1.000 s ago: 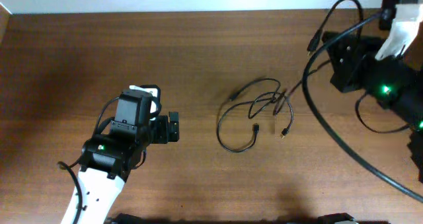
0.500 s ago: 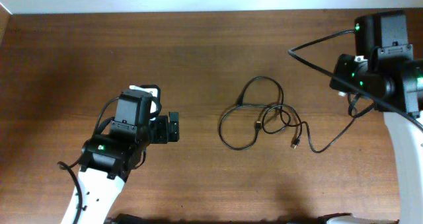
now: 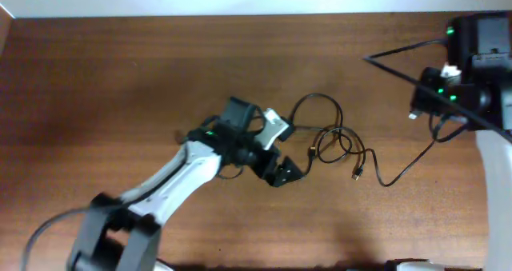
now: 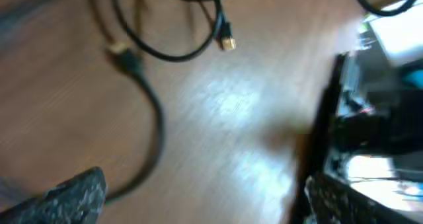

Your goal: Untangle cables

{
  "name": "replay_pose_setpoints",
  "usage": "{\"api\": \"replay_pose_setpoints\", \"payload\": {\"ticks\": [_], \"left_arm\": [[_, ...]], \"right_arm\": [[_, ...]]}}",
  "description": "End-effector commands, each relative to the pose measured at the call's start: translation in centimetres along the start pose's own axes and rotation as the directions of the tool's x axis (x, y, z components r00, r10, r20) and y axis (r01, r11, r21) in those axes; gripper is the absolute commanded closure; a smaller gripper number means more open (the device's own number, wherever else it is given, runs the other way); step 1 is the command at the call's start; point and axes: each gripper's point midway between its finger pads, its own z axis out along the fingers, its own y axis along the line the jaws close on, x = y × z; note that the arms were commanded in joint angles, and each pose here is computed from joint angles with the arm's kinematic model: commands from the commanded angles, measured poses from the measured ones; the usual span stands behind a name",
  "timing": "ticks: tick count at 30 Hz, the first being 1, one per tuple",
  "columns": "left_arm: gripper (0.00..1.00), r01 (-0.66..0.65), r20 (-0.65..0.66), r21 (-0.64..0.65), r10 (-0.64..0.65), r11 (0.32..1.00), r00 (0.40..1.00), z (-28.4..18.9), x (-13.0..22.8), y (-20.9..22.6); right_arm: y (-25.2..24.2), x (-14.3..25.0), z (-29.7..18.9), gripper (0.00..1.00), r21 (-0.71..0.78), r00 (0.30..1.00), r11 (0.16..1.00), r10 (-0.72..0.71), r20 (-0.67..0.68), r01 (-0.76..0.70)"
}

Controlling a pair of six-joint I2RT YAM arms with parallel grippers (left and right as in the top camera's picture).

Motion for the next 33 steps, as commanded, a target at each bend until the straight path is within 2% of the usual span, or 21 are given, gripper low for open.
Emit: {"api": "replay_pose_setpoints", "payload": {"ticks": [1, 4, 6, 7, 8, 9, 10, 11, 12, 13, 15, 17, 18, 20, 23, 24, 28, 29, 31, 32, 33], "left_arm": [[0.01, 0.416, -0.084, 0.171, -0.407, 0.893, 0.909, 4.1, -0.3, -2.5], [0.01, 0.529, -0.075, 0.226, -0.527, 0.818, 0.847, 5.9, -2.7, -5.7], [0.01, 0.481, -0.018, 0.261, -0.494, 0.837, 0.870, 6.4, -4.4, -6.9], [0.01, 0.598, -0.011, 0.242, -0.614, 0.764, 0.789, 6.6, -5.1, -6.6], [0.01, 0.772, -0.035, 0.193, -0.782, 0.606, 0.622, 6.9, -4.6, -5.7], [0.01, 0.917, -0.038, 0.135, -0.923, 0.375, 0.383, 7.3, -4.0, -4.6], [0.04, 0.953, -0.004, 0.114, -0.959, 0.281, 0.283, 7.4, -3.8, -3.7], [0.04, 0.982, 0.042, 0.094, -0.986, 0.162, 0.159, 7.4, -3.5, -2.6], [0.03, 0.992, 0.125, 0.099, -0.990, 0.073, 0.061, 7.4, -3.5, -1.1], [0.03, 0.994, 0.157, 0.106, -0.987, 0.040, 0.023, 7.5, -3.6, -0.7], [0.03, 0.993, 0.249, 0.105, -0.968, 0.047, 0.019, 7.9, -3.4, -0.3], [0.01, 0.988, 0.352, 0.151, -0.933, -0.016, -0.069, 8.1, -3.5, 0.4], [0.00, 0.987, 0.417, 0.159, -0.907, 0.008, -0.060, 8.2, -3.5, 0.4], [0.04, 0.988, 0.465, 0.148, -0.884, 0.037, -0.037, 8.9, -3.0, 0.2], [0.07, 0.980, 0.431, 0.186, -0.902, 0.076, -0.012, 12.1, -3.6, 0.3], [0.10, 0.977, 0.391, 0.196, -0.920, 0.082, -0.002, 13.5, -3.6, 0.2], [0.16, 0.987, 0.380, 0.149, -0.925, 0.061, 0.000, 15.7, -1.6, 1.4], [0.29, 0.987, 0.380, 0.149, -0.925, 0.062, 0.000, 15.7, -1.7, 1.4], [1.00, 0.987, 0.380, 0.148, -0.925, 0.062, 0.001, 15.7, -1.7, 1.3], [1.00, 0.987, 0.382, 0.148, -0.924, 0.062, 0.001, 15.7, -1.6, 1.4], [1.00, 0.986, 0.387, 0.142, -0.922, 0.087, 0.025, 15.5, -1.8, 1.6]], "right_arm": [[-0.1, 0.0, 0.0, 0.96, -0.119, 0.999, 0.993, 0.018, -0.037, -0.022], [-1.1, -0.3, 0.1, 0.96, -0.142, 0.998, 0.988, 0.048, -0.047, -0.054], [-1.1, -0.3, 0.1, 0.96, -0.149, 0.998, 0.988, 0.035, -0.046, -0.041], [-1.1, -0.3, 0.1, 0.96, -0.150, 0.998, 0.988, 0.035, -0.046, -0.042], [-1.1, -0.3, 0.1, 0.96, -0.150, 0.998, 0.988, 0.035, -0.046, -0.042], [-1.1, -0.3, 0.1, 0.96, -0.150, 0.998, 0.988, 0.035, -0.046, -0.042], [-1.1, -0.3, 0.1, 0.96, -0.150, 0.998, 0.988, 0.035, -0.047, -0.042], [-1.1, -0.3, 0.1, 0.96, -0.150, 0.998, 0.988, 0.035, -0.047, -0.041], [-1.1, -0.3, 0.1, 0.96, -0.150, 0.998, 0.988, 0.035, -0.047, -0.042], [-1.1, -0.3, 0.1, 0.96, -0.150, 0.998, 0.988, 0.035, -0.047, -0.041], [-1.1, -0.3, 0.1, 0.96, -0.150, 0.998, 0.988, 0.035, -0.047, -0.042], [-1.2, 0.0, 0.1, 0.96, -0.149, 0.998, 0.989, 0.017, -0.055, -0.026], [-1.2, 0.0, 0.1, 0.96, -0.148, 0.998, 0.989, 0.011, -0.054, -0.019], [-1.2, 0.0, 0.1, 0.96, -0.149, 0.998, 0.989, 0.011, -0.055, -0.019], [-1.3, 0.3, 0.1, 0.96, -0.145, 0.998, 0.989, 0.007, -0.068, -0.017], [-1.3, 0.3, 0.1, 0.96, -0.145, 0.998, 0.989, 0.007, -0.068, -0.017], [-1.3, 0.3, 0.1, 0.96, -0.145, 0.998, 0.989, 0.007, -0.068, -0.017], [-1.3, 0.3, 0.1, 0.96, -0.145, 0.998, 0.989, 0.007, -0.068, -0.017], [-1.3, 0.5, 0.1, 0.96, -0.144, 0.997, 0.989, 0.002, -0.072, -0.013], [-1.3, 0.7, 0.0, 0.96, -0.144, 0.997, 0.990, -0.017, -0.079, 0.005], [-1.4, 0.8, 0.0, 0.96, -0.143, 0.996, 0.990, -0.017, -0.083, 0.005]]}}
